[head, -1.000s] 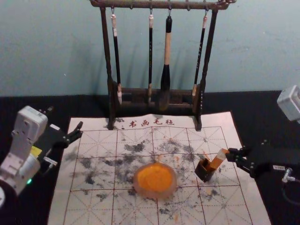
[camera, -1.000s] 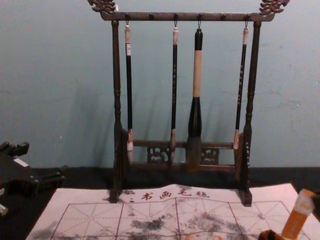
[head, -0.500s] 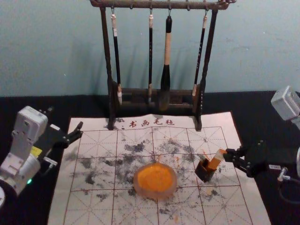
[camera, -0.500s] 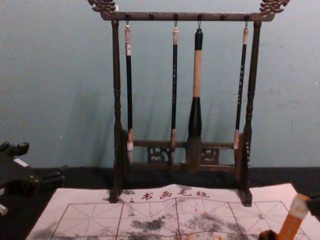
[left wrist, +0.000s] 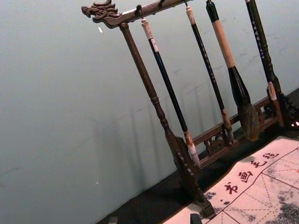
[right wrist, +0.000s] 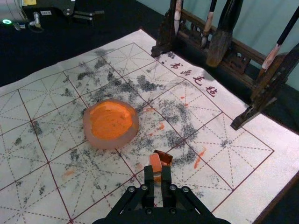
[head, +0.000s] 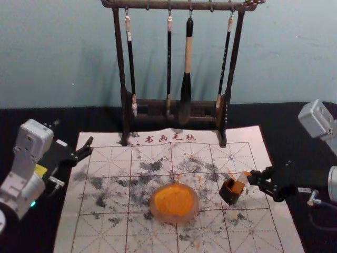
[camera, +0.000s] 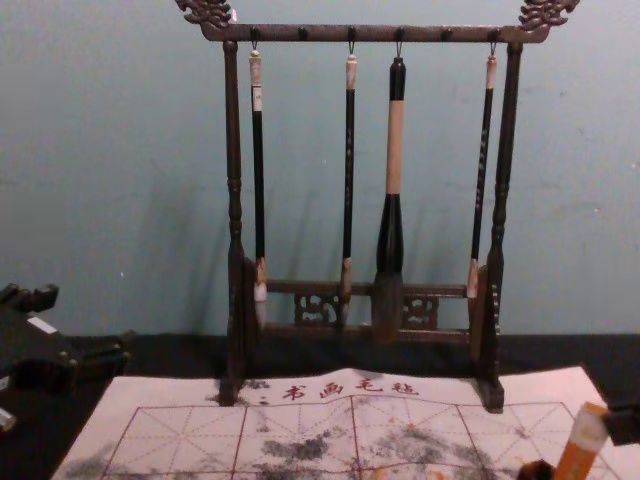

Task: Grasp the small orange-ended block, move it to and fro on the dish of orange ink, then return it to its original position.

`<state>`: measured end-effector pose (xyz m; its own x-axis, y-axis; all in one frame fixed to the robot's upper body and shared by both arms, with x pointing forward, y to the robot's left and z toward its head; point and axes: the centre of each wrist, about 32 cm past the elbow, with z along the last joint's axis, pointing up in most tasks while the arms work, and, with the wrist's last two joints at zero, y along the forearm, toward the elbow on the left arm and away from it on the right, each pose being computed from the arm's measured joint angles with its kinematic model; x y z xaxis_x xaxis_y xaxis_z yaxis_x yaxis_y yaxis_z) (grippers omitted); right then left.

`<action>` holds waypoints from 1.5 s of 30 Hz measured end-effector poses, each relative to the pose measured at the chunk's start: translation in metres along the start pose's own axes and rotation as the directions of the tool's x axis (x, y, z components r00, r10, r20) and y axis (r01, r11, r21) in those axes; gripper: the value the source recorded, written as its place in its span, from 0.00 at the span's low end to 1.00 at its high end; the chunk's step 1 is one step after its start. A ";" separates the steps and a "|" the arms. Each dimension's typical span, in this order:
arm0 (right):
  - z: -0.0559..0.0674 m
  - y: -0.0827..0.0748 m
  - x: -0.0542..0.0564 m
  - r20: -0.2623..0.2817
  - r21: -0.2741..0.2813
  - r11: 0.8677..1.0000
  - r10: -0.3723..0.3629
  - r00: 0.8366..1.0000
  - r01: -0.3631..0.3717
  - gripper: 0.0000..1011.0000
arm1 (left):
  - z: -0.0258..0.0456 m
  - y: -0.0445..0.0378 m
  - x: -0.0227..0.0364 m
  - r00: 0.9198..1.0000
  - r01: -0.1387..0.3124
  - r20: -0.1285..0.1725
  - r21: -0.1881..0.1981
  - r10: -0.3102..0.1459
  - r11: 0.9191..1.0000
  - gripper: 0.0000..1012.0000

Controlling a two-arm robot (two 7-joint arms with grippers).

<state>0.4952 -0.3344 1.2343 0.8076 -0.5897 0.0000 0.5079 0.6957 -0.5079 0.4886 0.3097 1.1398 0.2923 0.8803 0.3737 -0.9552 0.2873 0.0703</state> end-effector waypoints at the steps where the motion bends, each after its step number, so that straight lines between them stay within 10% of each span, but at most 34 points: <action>1: 0.000 0.000 0.000 -0.001 -0.001 1.000 0.001 1.000 -0.001 0.06 | 0.0000 0.0000 0.0000 1.000 0.000 0.000 0.000 0.000 1.000 0.99; 45: -0.003 0.022 0.007 0.008 -0.051 0.998 0.026 1.000 -0.026 0.06 | 0.0000 0.0000 0.0000 1.000 0.000 0.000 0.000 0.000 1.000 0.99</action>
<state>0.5111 -0.3239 1.2206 0.8231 -0.5679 -0.0066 0.4709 0.6889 -0.5510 0.4886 0.3097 1.1398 0.2923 0.8803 0.3737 -0.9552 0.2874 0.0702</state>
